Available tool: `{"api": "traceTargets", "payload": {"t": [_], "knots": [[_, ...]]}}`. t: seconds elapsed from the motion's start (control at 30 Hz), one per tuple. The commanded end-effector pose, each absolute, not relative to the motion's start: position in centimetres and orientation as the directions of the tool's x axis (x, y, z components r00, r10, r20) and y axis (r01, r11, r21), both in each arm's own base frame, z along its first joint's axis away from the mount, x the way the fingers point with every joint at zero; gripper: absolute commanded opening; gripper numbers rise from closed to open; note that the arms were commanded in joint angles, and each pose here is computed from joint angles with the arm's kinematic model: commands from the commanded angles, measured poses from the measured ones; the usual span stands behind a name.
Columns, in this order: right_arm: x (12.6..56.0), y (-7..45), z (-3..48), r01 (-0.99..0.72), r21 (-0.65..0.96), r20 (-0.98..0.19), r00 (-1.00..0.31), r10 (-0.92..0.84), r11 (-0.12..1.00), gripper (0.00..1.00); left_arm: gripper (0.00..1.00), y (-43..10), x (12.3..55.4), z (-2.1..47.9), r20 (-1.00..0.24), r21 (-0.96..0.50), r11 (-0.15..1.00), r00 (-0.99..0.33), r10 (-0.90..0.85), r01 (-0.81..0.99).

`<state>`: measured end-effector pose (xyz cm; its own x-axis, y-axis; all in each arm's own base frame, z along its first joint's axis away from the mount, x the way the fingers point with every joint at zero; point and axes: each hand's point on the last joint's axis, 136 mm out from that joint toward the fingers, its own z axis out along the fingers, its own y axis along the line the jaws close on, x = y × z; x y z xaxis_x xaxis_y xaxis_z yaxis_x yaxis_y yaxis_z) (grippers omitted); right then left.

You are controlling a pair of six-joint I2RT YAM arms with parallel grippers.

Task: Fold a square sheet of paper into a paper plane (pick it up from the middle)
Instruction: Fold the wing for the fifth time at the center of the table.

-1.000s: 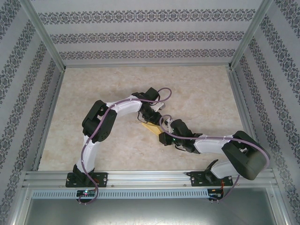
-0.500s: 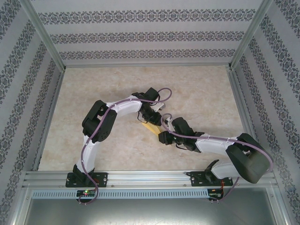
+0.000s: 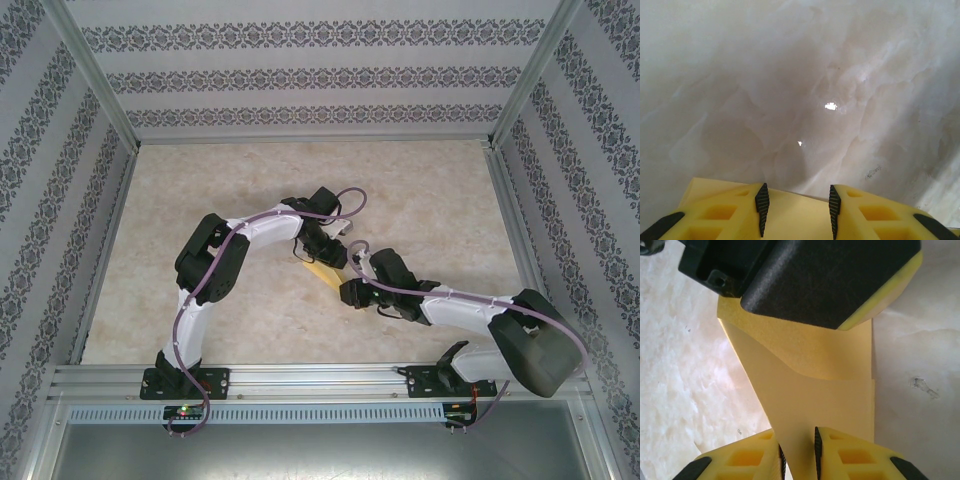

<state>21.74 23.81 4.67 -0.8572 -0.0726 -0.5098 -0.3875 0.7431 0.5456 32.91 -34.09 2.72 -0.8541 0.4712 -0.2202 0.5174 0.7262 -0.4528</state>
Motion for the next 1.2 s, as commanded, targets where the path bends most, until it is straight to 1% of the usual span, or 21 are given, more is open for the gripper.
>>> {"api": "traceTargets", "payload": {"t": [0.0, 0.07, 0.23, 0.37, 0.47, 0.8, 1.17], "knots": [[22.5, 24.3, 6.5, -0.421, 0.554, -0.548, -0.834, -0.066, 0.719, 0.23, 0.41, -32.7, 31.9, 0.6, -0.147, -0.444, 0.740, -0.856, 0.496, 0.505], [22.5, 24.2, 6.3, -0.414, 0.554, -0.541, -0.838, -0.066, 0.722, 0.21, 0.41, -32.8, 31.9, 0.6, -0.147, -0.445, 0.740, -0.856, 0.496, 0.505], [22.6, 24.6, 6.2, -0.417, 0.566, -0.532, -0.844, -0.070, 0.711, 0.13, 0.41, -32.8, 32.0, 0.8, -0.149, -0.446, 0.737, -0.854, 0.498, 0.507], [22.7, 24.9, 6.0, -0.422, 0.573, -0.524, -0.848, -0.081, 0.703, 0.10, 0.41, -33.0, 32.0, 0.9, -0.150, -0.451, 0.734, -0.854, 0.498, 0.507], [22.7, 25.0, 5.3, -0.414, 0.590, -0.495, -0.864, -0.094, 0.693, 0.07, 0.42, -33.2, 32.2, 1.4, -0.159, -0.457, 0.728, -0.853, 0.497, 0.510], [22.9, 26.2, 4.4, -0.413, 0.635, -0.449, -0.885, -0.123, 0.653, 0.03, 0.43, -34.3, 32.6, 3.3, -0.195, -0.488, 0.694, -0.841, 0.505, 0.530], [22.9, 25.5, 3.2, -0.381, 0.639, -0.422, -0.900, -0.109, 0.668, 0.01, 0.44, -35.8, 34.1, 6.4, -0.262, -0.521, 0.661, -0.839, 0.477, 0.539]]}}
